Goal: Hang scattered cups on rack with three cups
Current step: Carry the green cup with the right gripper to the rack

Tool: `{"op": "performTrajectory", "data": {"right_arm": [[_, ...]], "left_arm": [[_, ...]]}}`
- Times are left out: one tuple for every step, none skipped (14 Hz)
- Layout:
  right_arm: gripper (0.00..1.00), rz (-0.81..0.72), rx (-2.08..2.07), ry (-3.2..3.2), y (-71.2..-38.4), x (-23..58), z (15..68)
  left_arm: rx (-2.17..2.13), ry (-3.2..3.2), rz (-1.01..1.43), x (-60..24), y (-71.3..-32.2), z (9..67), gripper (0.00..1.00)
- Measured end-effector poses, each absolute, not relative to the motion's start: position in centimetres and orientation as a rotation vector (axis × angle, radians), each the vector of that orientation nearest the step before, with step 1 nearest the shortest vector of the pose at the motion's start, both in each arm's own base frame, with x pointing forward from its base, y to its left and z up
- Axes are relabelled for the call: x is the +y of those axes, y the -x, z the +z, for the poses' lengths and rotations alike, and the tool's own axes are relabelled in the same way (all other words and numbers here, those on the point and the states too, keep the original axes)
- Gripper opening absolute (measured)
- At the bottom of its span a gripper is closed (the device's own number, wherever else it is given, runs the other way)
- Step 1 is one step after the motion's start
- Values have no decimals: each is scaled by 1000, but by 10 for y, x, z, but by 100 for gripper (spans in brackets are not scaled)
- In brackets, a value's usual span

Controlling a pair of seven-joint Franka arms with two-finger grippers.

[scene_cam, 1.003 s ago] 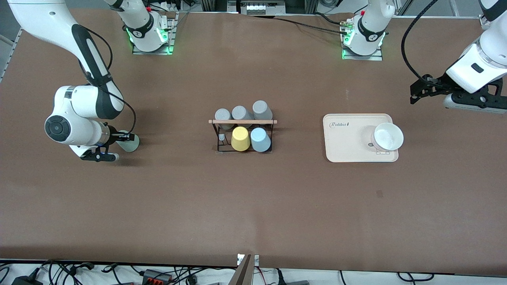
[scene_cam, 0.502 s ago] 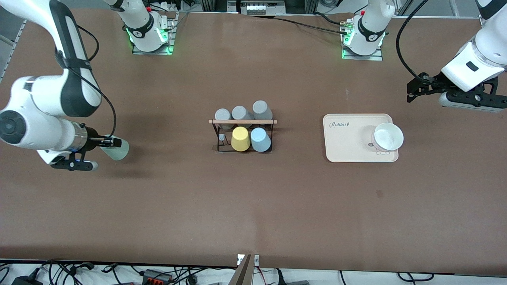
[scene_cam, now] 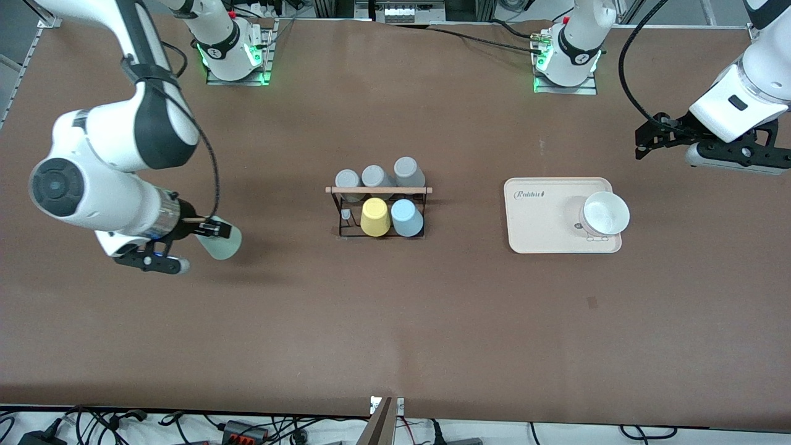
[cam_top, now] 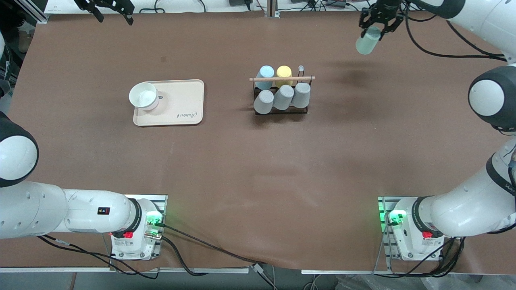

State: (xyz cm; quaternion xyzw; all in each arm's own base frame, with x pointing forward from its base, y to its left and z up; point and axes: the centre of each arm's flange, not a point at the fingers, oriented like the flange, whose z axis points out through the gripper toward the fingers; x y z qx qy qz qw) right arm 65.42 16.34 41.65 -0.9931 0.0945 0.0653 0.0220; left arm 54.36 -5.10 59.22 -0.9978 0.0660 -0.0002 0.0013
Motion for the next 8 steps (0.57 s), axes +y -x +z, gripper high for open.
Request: {"op": "performTrajectory", "data": {"right_arm": [[66, 198, 270, 3080, -653, 178, 417], [66, 193, 240, 3082, -650, 191, 419], [66, 184, 205, 3083, -647, 206, 422], [66, 171, 167, 3083, -644, 222, 426], [66, 155, 129, 3082, -640, 238, 432], [66, 137, 94, 3079, -637, 253, 438], [66, 120, 61, 3076, -634, 267, 443], [66, 107, 20, 3073, -631, 280, 447]], "left_arm": [[207, 3132, -2, -51, -544, 593, 100], [207, 3132, -2, -51, -544, 593, 100], [207, 3132, -2, -51, -544, 593, 100], [207, 3132, -2, -51, -544, 593, 100], [207, 3132, -2, -51, -544, 593, 100], [207, 3132, -2, -51, -544, 593, 100], [207, 3132, -2, -51, -544, 593, 100], [207, 3132, -2, -51, -544, 593, 100]]}}
